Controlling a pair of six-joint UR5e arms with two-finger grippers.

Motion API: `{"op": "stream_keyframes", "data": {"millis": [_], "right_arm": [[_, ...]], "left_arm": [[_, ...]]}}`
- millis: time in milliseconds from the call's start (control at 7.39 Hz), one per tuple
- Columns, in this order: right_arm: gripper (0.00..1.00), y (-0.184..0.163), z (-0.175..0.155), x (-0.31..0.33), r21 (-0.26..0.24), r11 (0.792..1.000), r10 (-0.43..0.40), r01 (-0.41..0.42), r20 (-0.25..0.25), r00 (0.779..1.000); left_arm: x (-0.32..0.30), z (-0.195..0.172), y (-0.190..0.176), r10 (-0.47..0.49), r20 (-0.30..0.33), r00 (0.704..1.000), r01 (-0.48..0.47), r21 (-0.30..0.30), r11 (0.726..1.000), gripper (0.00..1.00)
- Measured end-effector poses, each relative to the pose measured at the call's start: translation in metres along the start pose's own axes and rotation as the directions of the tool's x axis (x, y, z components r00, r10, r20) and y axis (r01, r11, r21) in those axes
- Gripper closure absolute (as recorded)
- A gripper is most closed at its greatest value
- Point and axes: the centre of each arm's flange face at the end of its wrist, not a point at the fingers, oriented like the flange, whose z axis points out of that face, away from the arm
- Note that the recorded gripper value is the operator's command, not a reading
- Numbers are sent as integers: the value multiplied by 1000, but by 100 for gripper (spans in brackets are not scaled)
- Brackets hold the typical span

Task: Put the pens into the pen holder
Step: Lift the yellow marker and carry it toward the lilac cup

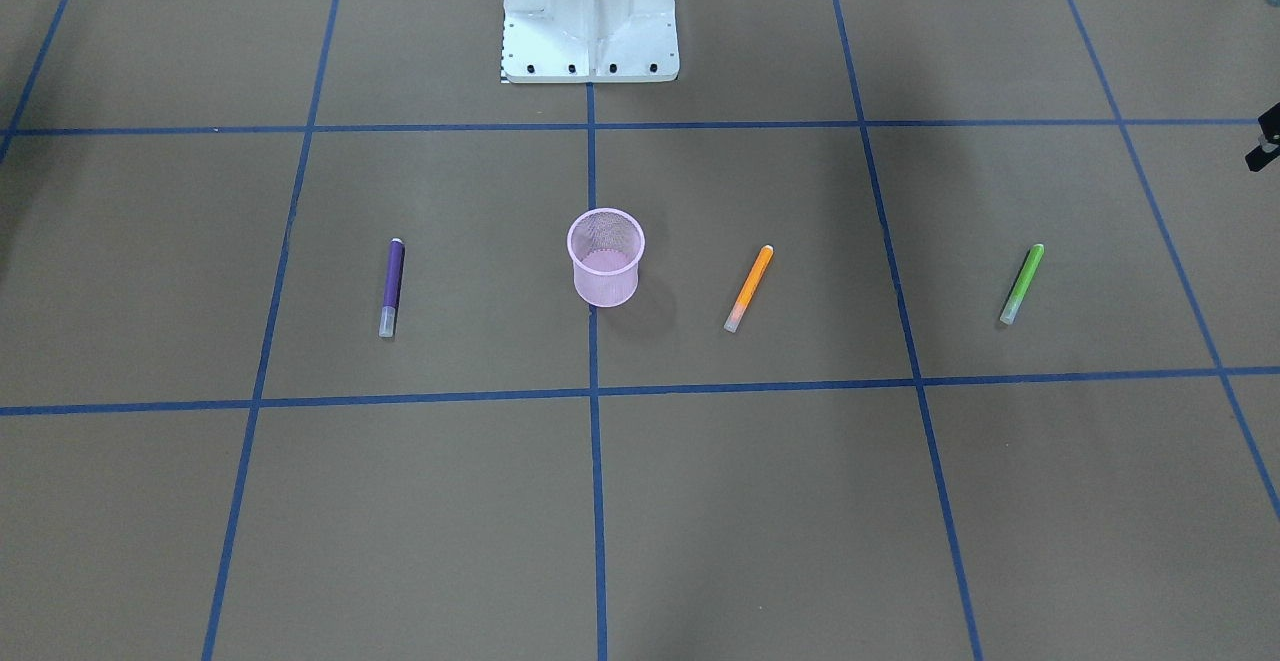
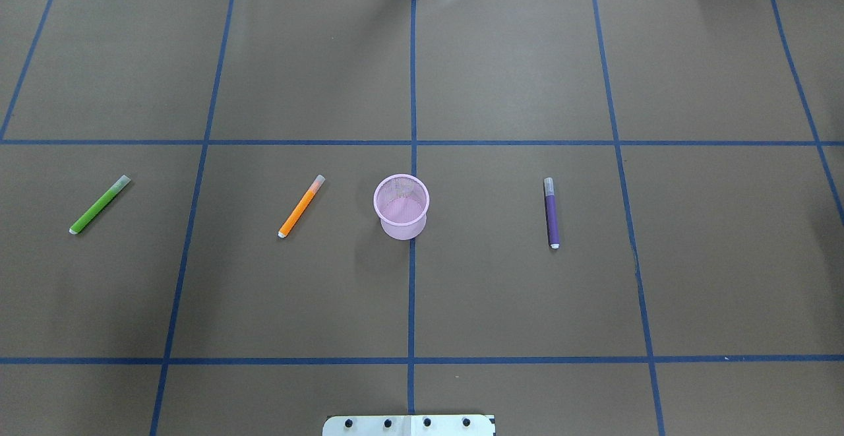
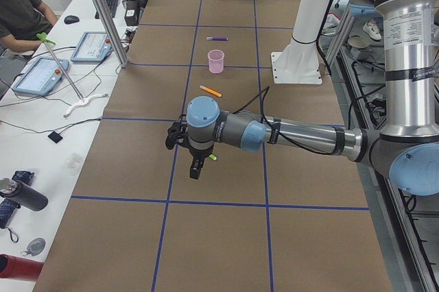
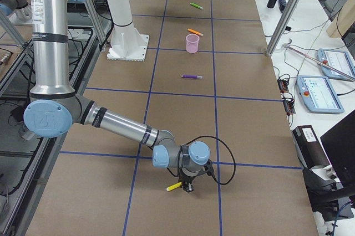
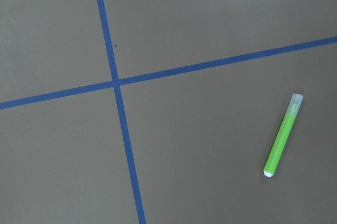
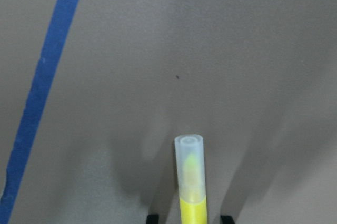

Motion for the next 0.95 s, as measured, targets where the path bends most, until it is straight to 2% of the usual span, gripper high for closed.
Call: {"op": "stream_keyframes", "data": {"millis": [270, 406, 676, 947], "right_arm": [[100, -1, -1, -1, 3, 1000, -12, 12, 2, 1000], [100, -8, -10, -7, 22, 1000, -20, 20, 3, 1000], [100, -30, -42, -29, 91, 996, 13, -14, 12, 1000], [100, -57, -92, -64, 194, 971, 131, -136, 36, 991]], "left_arm": [[0, 0, 0, 0, 0, 1000, 0, 1, 1000, 0], [1, -1, -1, 1, 0, 1000, -1, 2, 1000, 0], [4, -4, -2, 8, -1, 1000, -8, 9, 1000, 0], [8, -7, -4, 22, -2, 1000, -22, 20, 1000, 0]]}}
